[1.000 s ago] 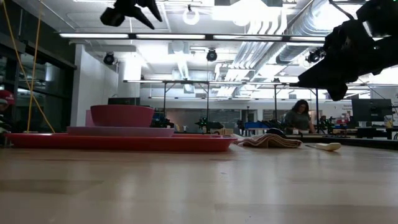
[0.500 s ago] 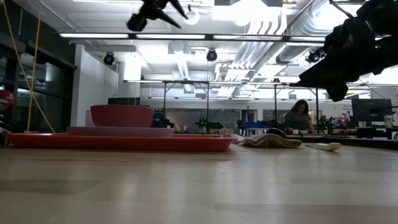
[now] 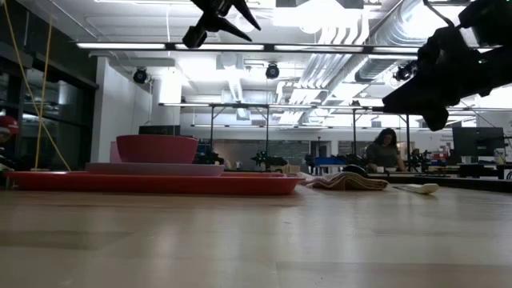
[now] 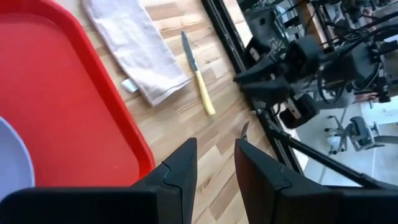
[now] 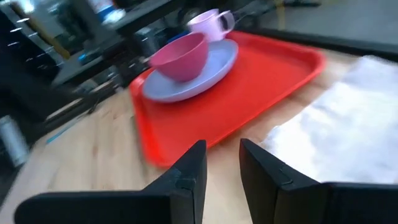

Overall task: Set up tray
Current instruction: Put the white table napkin on the red serving tray to the right of the purple plate

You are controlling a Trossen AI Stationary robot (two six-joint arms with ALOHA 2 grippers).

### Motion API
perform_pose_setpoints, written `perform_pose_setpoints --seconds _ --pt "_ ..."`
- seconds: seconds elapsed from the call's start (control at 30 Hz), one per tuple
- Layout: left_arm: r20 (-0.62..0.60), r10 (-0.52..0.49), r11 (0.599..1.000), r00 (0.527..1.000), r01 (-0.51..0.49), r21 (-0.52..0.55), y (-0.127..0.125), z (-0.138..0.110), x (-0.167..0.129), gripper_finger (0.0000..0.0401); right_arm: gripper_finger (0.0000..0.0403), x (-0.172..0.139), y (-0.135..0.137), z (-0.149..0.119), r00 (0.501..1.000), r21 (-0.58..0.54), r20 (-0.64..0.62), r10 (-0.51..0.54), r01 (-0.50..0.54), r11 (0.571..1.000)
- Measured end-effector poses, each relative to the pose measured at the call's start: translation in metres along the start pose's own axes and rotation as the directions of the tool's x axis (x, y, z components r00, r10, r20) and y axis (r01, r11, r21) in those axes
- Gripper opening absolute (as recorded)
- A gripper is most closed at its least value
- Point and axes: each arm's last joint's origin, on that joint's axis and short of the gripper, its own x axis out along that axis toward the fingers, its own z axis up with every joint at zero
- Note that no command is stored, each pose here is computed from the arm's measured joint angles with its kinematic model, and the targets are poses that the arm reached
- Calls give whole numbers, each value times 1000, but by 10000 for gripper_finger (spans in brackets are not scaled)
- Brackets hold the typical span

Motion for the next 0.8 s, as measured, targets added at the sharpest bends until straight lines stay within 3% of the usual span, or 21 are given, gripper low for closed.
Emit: perform_pose_setpoints --seconds 0.23,0.43,0.67,0.8 --pt "-55 82 996 995 -80 41 8 -5 -5 138 73 0 4 10 993 -50 118 7 -1 999" --pt "-83 121 992 989 -118 50 12 -8 -5 138 73 4 8 20 989 -103 141 -53 67 992" --pt "-68 67 997 995 -63 54 7 -5 -5 138 73 22 16 30 999 -210 18 -39 42 977" --pt "-53 9 999 999 -7 49 2 -3 -4 138 73 40 22 37 991 -293 -105 -86 52 955"
